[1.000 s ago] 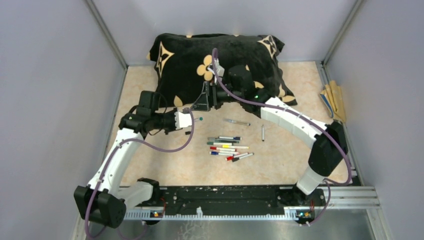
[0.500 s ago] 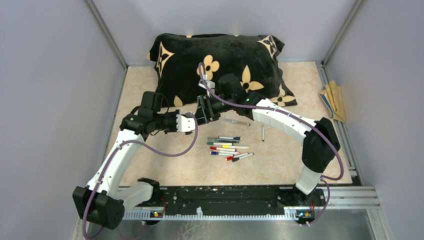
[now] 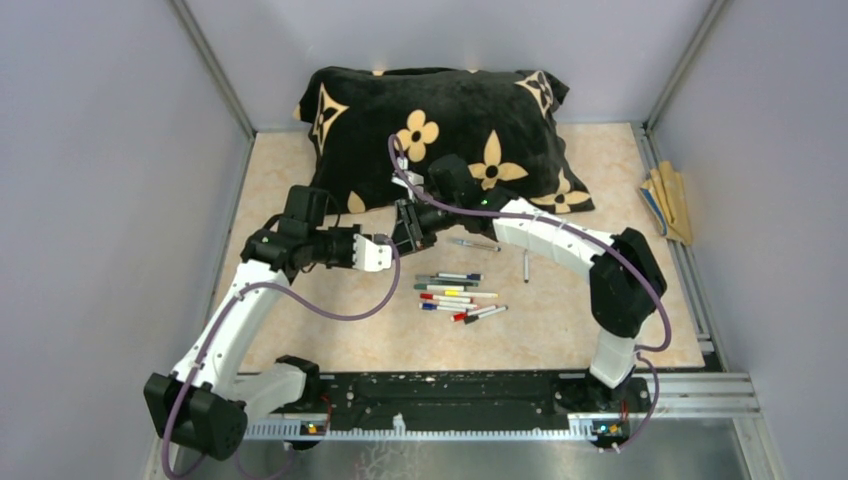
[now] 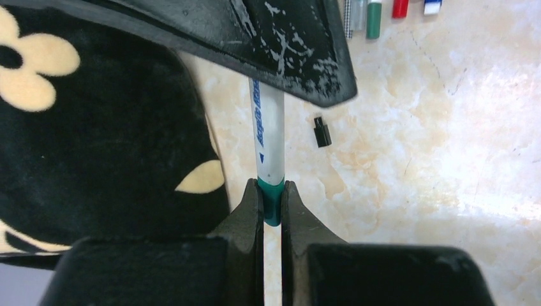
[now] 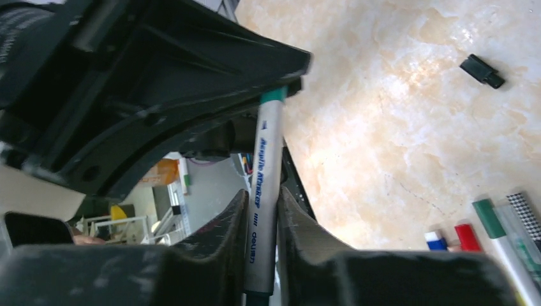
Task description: Open the pen caps
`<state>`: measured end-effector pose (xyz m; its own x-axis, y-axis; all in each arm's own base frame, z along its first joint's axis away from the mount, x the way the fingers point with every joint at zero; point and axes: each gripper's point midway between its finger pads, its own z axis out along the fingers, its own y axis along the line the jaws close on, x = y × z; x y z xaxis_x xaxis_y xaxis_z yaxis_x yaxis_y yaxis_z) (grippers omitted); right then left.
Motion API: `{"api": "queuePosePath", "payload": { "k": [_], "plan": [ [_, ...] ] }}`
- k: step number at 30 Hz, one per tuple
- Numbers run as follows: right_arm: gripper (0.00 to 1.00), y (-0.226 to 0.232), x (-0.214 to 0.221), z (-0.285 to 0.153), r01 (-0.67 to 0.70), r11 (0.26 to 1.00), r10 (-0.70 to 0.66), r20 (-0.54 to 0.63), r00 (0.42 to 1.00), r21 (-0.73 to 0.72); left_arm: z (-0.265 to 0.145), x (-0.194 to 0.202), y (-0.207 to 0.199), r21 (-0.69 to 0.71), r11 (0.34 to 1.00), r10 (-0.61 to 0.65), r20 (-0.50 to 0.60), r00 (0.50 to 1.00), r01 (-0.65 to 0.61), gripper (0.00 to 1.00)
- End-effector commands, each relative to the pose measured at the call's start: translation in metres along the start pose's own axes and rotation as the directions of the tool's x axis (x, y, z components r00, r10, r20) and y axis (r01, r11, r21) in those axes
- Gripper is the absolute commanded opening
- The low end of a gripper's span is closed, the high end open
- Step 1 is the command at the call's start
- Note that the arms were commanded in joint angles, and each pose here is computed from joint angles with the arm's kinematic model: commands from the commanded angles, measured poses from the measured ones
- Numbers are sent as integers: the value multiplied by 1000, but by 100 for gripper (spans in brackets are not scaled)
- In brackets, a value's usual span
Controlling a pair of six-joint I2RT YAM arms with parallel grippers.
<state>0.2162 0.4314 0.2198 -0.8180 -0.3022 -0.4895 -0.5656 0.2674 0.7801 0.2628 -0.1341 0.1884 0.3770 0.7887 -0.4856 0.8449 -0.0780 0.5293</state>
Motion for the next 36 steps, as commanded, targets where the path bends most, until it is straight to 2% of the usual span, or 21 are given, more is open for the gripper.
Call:
{"api": "queuePosePath", "payload": {
  "k": [1, 3, 4, 6, 7, 8, 10, 14, 16, 19, 23, 29, 33, 36],
  "plan": [
    [10, 8, -13, 8, 38, 999, -37, 22, 999, -38, -1, -15, -13, 45, 994, 97, 62, 993, -100, 0],
    [0, 5, -11, 9, 34, 999, -33, 20, 999, -31, 0, -14, -14, 47, 993, 105, 60, 993, -108, 0],
    [0, 4, -9, 9, 34, 999, -33, 18, 999, -30, 0, -14, -14, 49, 993, 109, 62, 992, -112, 7],
    [0, 3, -8, 9, 36, 999, -36, 15, 999, -33, 1, -14, -19, 66, 990, 117, 69, 991, -121, 37],
    [0, 3, -7, 9, 36, 999, -36, 15, 999, -35, 1, -14, -21, 76, 989, 125, 72, 990, -130, 47],
    [0, 4, -6, 9, 39, 999, -38, 14, 999, -38, 2, -14, -23, 83, 987, 133, 75, 988, -139, 52],
    [0, 5, -4, 8, 45, 998, -45, 10, 999, -46, 2, -14, -24, 86, 985, 140, 78, 987, -147, 56],
    [0, 4, 0, 8, 43, 997, -43, -2, 999, -57, 4, -14, -22, 84, 986, 139, 80, 987, -146, 56],
    [0, 3, 2, 8, 45, 998, -46, -5, 999, -54, 4, -13, -23, 93, 985, 142, 75, 987, -148, 51],
    [0, 0, 4, 6, 46, 998, -46, -7, 999, -48, 4, -10, -24, 100, 983, 150, 61, 987, -156, 32],
    [0, -4, 8, 5, 43, 998, -43, -6, 999, -45, 4, -5, -26, 110, 979, 167, 44, 985, -171, 0],
    [0, -2, 5, 0, 50, 998, -50, 10, 999, -47, 5, 3, -37, 142, 973, 181, 18, 983, -181, 0],
    [0, 0, 6, -1, 56, 997, -56, 10, 998, -52, 5, 6, -43, 165, 969, 184, 14, 983, -184, 29],
    [0, 0, 7, -1, 54, 997, -53, 6, 999, -53, 5, 6, -44, 166, 968, 187, 14, 982, -186, 32]
  ]
}}
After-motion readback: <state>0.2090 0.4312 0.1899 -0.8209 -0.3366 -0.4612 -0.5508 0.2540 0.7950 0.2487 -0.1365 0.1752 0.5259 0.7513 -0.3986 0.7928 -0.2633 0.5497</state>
